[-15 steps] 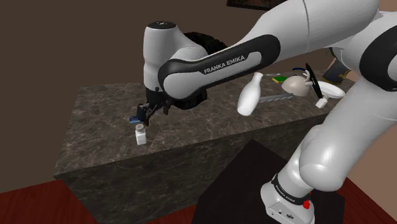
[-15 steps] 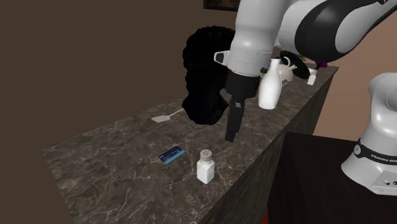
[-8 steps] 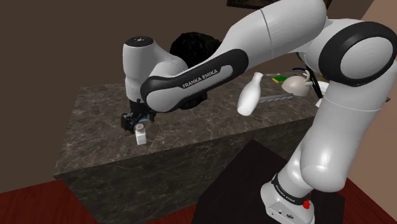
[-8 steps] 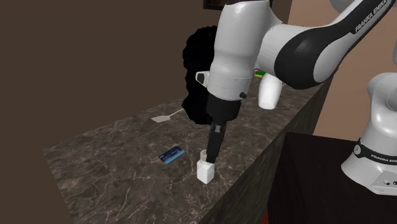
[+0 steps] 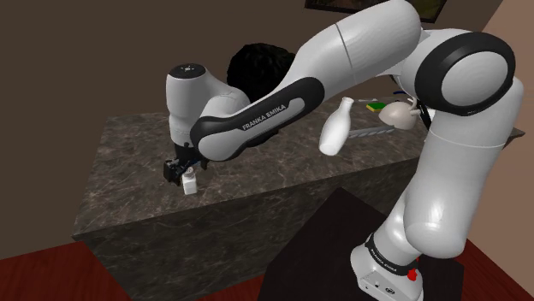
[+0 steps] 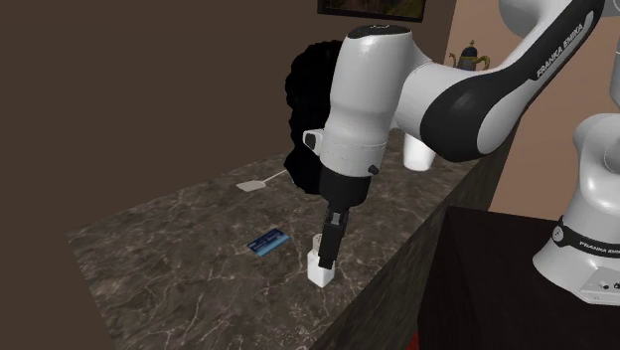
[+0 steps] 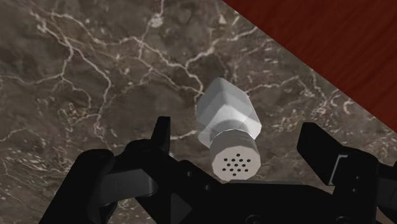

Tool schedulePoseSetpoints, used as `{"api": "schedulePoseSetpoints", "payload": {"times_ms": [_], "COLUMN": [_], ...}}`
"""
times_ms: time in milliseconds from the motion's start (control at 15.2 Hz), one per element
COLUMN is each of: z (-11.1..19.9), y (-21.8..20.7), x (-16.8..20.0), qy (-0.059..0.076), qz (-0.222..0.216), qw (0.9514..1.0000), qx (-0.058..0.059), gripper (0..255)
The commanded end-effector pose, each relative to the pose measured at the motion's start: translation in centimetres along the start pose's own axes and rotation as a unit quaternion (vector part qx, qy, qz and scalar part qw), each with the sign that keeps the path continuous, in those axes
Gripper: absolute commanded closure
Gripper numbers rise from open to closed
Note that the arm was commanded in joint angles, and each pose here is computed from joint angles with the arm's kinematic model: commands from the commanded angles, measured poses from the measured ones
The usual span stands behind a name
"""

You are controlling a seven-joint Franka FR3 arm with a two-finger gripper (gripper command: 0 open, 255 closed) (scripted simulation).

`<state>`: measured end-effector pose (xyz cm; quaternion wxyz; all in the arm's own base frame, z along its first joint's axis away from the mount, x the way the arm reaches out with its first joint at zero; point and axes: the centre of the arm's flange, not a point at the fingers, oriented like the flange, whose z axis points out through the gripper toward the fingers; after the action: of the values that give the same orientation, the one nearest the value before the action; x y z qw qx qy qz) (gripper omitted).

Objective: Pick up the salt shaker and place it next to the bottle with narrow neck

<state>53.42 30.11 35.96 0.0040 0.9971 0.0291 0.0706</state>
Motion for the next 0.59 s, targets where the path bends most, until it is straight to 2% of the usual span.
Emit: {"api": "schedulePoseSetpoints", "payload": {"times_ms": [0, 198, 264, 528], "z": [0.04, 0.04, 0.04, 0.04], "y": [-0.01, -0.01, -0.01, 0.00], "x": [0.01, 0.00, 0.00, 0.00], "qy": [0.000, 0.000, 0.000, 0.000], "qz": [0.000, 0.000, 0.000, 0.000], "qw": [1.0000, 1.0000, 1.0000, 1.0000], "qx": [0.000, 0.000, 0.000, 0.000], "gripper": [0, 0, 255, 255]}}
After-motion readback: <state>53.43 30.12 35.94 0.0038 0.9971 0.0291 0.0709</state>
